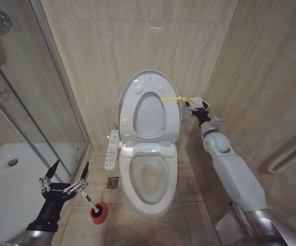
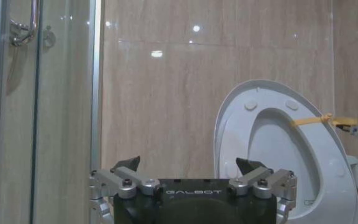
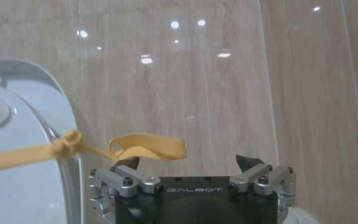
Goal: Open the toilet lid, clean the toilet bowl with a toilet brush, close the toilet lid, and flush.
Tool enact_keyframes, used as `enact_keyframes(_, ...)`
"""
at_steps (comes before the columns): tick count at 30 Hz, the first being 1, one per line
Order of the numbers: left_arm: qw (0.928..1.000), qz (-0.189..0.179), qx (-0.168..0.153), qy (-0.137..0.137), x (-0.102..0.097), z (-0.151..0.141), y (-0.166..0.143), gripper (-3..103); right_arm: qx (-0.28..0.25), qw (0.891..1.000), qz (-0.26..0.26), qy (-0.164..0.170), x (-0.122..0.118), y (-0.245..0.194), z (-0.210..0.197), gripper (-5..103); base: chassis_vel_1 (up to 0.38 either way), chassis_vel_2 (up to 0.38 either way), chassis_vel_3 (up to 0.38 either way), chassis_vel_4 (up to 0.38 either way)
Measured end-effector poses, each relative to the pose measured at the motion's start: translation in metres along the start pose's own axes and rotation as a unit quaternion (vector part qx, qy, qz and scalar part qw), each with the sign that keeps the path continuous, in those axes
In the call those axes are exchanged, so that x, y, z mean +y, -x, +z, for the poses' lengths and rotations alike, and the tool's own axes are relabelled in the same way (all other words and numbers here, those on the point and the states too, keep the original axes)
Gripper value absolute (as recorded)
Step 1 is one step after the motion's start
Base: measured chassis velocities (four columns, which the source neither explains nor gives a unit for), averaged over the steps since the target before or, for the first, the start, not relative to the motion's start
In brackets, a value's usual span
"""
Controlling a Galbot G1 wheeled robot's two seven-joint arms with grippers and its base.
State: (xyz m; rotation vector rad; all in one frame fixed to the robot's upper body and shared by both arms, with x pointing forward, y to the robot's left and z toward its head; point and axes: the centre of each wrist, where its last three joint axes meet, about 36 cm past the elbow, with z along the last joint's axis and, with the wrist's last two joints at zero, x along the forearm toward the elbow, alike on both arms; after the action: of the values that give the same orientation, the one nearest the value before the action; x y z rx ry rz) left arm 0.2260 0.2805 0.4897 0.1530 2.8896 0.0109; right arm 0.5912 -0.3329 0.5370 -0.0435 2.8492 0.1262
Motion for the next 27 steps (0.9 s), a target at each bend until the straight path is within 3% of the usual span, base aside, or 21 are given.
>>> enact_keyframes(16,1.0000,0.000,0.000,0.000,0.000,0.000,0.000,100,0.021,0.999,-0.002,-0.027,-0.022,-0.054,-0.004,100,0.000,0.000,0.000,0.000)
enact_keyframes(27,1.0000,0.000,0.000,0.000,0.000,0.000,0.000,100,0.042,0.999,0.005,-0.019,-0.023,-0.109,-0.005,100,0.000,0.000,0.000,0.000)
